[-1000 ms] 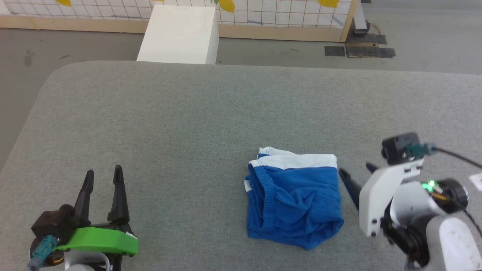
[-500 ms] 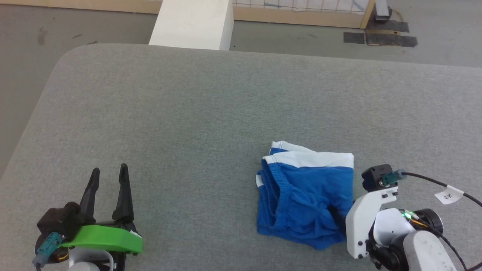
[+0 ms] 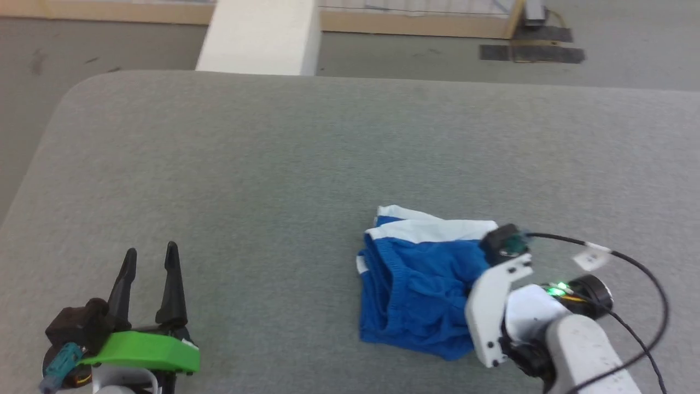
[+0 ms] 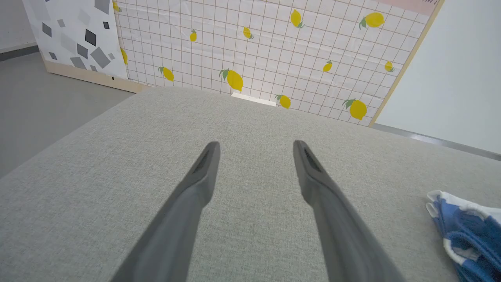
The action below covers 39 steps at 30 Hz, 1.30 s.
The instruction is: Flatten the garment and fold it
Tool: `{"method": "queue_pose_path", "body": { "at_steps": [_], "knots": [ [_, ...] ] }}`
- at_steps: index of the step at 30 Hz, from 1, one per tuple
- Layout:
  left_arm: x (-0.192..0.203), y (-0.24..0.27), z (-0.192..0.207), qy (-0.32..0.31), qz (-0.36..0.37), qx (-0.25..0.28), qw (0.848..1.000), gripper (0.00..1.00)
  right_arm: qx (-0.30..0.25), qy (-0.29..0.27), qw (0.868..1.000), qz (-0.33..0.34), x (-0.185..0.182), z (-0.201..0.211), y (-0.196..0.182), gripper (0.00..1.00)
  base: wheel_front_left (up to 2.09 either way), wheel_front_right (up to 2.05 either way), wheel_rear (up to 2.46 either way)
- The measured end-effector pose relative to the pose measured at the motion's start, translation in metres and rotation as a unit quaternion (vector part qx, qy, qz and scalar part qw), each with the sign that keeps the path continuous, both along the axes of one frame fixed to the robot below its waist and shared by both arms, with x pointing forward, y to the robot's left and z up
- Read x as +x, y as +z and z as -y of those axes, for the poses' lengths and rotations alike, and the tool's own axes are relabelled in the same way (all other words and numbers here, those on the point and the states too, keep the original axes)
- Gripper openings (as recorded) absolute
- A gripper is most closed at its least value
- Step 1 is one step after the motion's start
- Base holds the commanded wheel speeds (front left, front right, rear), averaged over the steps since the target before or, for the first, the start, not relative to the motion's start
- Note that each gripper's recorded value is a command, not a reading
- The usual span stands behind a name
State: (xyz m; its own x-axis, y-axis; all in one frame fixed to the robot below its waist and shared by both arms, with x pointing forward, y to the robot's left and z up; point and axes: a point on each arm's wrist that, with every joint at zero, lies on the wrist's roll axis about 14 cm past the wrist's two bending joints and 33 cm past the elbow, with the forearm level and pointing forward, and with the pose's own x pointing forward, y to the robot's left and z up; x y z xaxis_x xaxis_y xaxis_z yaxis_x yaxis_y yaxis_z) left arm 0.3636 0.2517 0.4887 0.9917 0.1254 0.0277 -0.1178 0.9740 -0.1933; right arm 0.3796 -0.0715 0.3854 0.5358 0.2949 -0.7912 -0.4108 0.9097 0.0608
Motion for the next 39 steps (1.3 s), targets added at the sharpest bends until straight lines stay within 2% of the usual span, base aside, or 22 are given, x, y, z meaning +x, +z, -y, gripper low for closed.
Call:
{"method": "queue_pose_path", "body": {
  "at_steps": [3, 8, 15, 21, 31, 39],
  "knots": [
    [0.010, -0.002, 0.016, -0.025, 0.000, -0.003, 1.000, 1.00, -0.032, 0.010, 0.999, 0.002, -0.001, 0.010, 0.005, 0.00, 0.00, 0.00, 0.00],
    [0.036, 0.002, 0.052, -0.087, 0.011, -0.004, 0.996, 1.00, -0.104, 0.006, 0.994, 0.012, 0.003, 0.059, 0.015, 0.00, 0.00, 0.00, 0.00],
    [0.074, -0.001, 0.102, -0.167, 0.020, -0.007, 0.986, 1.00, -0.172, -0.065, 0.982, 0.042, 0.010, 0.144, 0.038, 0.00, 0.00, 0.00, 0.00],
    [0.103, -0.013, 0.128, -0.211, 0.016, -0.006, 0.977, 1.00, -0.237, -0.141, 0.960, 0.047, 0.011, 0.224, 0.048, 0.00, 0.00, 0.00, 0.00],
    [0.132, -0.055, 0.109, -0.206, -0.023, 0.014, 0.978, 1.00, -0.328, -0.240, 0.914, 0.020, 0.007, 0.326, 0.048, 0.00, 0.00, 0.00, 0.00],
    [0.136, -0.079, 0.079, -0.177, -0.053, 0.023, 0.982, 1.00, -0.352, -0.302, 0.885, 0.031, 0.017, 0.362, 0.045, 0.00, 0.00, 0.00, 0.00]
  ]
}}
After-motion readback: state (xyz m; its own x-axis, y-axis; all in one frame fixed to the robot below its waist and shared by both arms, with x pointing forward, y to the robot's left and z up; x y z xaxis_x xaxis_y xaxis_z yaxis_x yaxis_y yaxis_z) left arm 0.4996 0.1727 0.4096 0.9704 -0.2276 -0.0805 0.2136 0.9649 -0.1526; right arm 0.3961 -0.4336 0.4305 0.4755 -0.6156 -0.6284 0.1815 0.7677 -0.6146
